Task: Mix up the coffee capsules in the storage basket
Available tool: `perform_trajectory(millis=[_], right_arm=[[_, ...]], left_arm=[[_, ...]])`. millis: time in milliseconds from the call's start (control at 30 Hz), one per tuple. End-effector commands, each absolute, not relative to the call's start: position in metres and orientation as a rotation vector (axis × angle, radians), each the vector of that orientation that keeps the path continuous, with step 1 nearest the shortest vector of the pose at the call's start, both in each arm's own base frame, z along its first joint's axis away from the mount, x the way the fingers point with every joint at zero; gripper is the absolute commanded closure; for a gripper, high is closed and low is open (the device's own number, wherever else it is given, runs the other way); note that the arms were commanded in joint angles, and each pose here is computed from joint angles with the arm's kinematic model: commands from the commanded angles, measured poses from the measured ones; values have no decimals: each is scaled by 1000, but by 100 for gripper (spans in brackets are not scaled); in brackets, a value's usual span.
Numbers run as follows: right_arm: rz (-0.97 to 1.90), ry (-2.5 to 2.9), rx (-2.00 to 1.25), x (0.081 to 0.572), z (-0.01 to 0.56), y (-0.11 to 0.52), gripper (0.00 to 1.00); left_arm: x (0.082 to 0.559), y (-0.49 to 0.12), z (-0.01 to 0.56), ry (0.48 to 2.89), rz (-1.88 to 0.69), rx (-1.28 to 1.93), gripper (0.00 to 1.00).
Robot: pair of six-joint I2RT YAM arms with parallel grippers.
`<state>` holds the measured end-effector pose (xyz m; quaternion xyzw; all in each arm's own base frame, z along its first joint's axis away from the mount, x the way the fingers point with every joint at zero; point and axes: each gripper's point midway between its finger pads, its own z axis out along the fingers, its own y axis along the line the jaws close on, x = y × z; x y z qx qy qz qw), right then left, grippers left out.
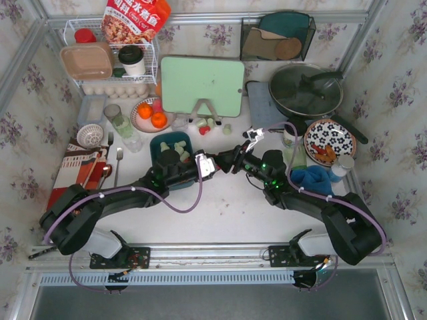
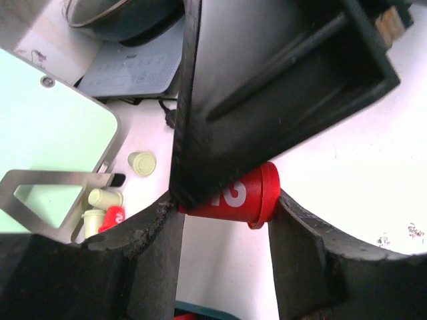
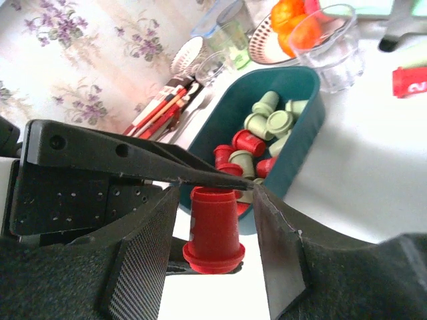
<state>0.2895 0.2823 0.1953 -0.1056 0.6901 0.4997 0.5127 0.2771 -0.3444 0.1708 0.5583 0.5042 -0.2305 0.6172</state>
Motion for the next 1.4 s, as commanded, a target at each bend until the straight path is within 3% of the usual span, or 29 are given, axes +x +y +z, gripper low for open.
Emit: perform_trajectory(millis=[0,200,400,533,933,1133,1367], right_arm=[[1087,1652,-236,301,198,271,44],[966,1660,-199,311,196,256,43],[828,1724,-132,326,178,240,43],[755,1766,-97,335,164,233,43],[549,1959,-120,365,115,229,43],[381,2059,-152,393,89,228,42],[215,2046,-74,446,80,226,45]], left_arm=[[285,-336,171,1189,-475,1250,68],[312,-302,153,1407,-335,1133,68],[369,-206,122,1850,-95,693,68],[384,-169,96,2050,-88,478,67],[430,-158,64,2263,-64,356,59],[426,-173,67,2245,-184,358,36],[409,-174,105,2201,-254,333,32]])
